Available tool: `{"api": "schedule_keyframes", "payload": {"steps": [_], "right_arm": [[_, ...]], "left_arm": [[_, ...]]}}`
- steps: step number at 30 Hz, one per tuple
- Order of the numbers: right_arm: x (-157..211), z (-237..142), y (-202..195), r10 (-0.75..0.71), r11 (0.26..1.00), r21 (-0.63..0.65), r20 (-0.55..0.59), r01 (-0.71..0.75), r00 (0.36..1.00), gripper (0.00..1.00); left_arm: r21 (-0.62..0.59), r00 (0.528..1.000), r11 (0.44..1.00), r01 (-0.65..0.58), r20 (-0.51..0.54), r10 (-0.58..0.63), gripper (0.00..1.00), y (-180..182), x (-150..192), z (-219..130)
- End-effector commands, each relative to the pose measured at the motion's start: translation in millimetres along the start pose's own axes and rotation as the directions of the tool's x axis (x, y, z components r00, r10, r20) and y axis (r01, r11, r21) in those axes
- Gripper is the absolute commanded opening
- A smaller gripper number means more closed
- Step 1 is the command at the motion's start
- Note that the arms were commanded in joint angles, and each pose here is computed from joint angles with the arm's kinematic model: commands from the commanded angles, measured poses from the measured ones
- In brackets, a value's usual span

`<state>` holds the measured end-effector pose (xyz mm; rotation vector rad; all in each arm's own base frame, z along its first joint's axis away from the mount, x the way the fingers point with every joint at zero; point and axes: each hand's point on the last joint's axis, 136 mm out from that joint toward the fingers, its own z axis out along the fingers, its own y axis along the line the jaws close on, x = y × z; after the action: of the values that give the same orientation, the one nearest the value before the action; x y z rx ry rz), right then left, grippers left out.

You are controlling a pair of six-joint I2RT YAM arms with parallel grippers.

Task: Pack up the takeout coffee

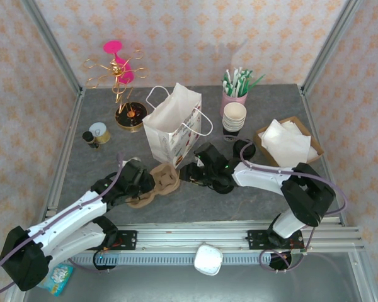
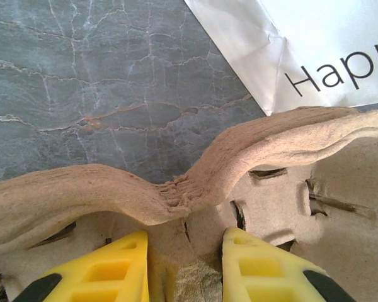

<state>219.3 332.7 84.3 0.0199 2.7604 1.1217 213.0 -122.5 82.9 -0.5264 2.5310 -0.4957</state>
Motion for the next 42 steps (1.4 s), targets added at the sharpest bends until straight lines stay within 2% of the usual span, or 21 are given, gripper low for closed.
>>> {"api": "schedule_keyframes", "payload": {"steps": [1, 6, 11, 12, 14, 15, 22, 29, 30, 32, 33, 38, 42], "right_arm": [[0, 3, 14, -0.005, 0.998, -0.065, -0.001, 0.005, 1.000, 0.50], [6, 7, 20, -0.011, 0.994, -0.112, -0.030, 0.008, 0.999, 0.49], [10, 15, 8, -0.006, 0.997, -0.071, -0.049, 0.003, 0.999, 0.49], [10, 16, 11, -0.007, 0.996, -0.090, -0.046, 0.003, 0.999, 0.49], [9, 17, 14, -0.009, 0.995, -0.097, -0.051, 0.004, 0.999, 0.50], [9, 18, 15, -0.018, 0.995, -0.095, -0.054, 0.012, 0.998, 0.50], [10, 9, 33, -0.050, 0.986, -0.159, -0.041, 0.043, 0.998, 0.52], [14, 6, 40, -0.070, 0.978, -0.201, -0.042, 0.060, 0.997, 0.54], [13, 6, 39, -0.070, 0.978, -0.199, -0.038, 0.061, 0.997, 0.55], [14, 9, 37, -0.066, 0.979, -0.193, -0.045, 0.057, 0.997, 0.55], [14, 10, 35, -0.066, 0.981, -0.188, -0.047, 0.056, 0.997, 0.54], [14, 10, 32, -0.064, 0.983, -0.172, -0.042, 0.056, 0.997, 0.54], [15, 9, 30, -0.066, 0.984, -0.169, -0.038, 0.059, 0.997, 0.54]], "left_arm": [[0.015, 0.999, 0.999, 0.035, 0.021, -0.035, 0.23, 1, -4, -1], [0.029, 0.999, 0.999, 0.042, 0.007, -0.042, 0.23, 0, -1, 2], [0.014, 0.999, 0.999, 0.035, 0.001, -0.035, 0.23, 1, 0, 5], [0.015, 0.999, 0.999, 0.033, -0.001, -0.033, 0.26, 1, 0, 6], [0.018, 1.000, 0.999, 0.030, -0.011, -0.029, 0.39, -1, 1, 7], [0.016, 0.999, 1.000, 0.026, -0.019, -0.026, 0.40, 0, 3, 9], [-0.070, 0.999, 0.997, -0.017, -0.044, 0.014, 0.40, 14, 7, 16], [-0.068, 0.998, 0.997, -0.042, -0.055, 0.038, 0.35, 9, 6, 21], [-0.061, 0.997, 0.997, -0.041, -0.062, 0.038, 0.36, 8, 7, 22], [-0.050, 0.995, 0.998, -0.045, -0.087, 0.041, 0.45, 5, 12, 24], [-0.058, 0.995, 0.997, -0.047, -0.090, 0.042, 0.46, 6, 12, 25], [-0.035, 0.995, 0.998, -0.050, -0.092, 0.047, 0.47, 2, 14, 25], [-0.029, 0.995, 0.998, -0.056, -0.086, 0.054, 0.44, -1, 13, 28]]}}
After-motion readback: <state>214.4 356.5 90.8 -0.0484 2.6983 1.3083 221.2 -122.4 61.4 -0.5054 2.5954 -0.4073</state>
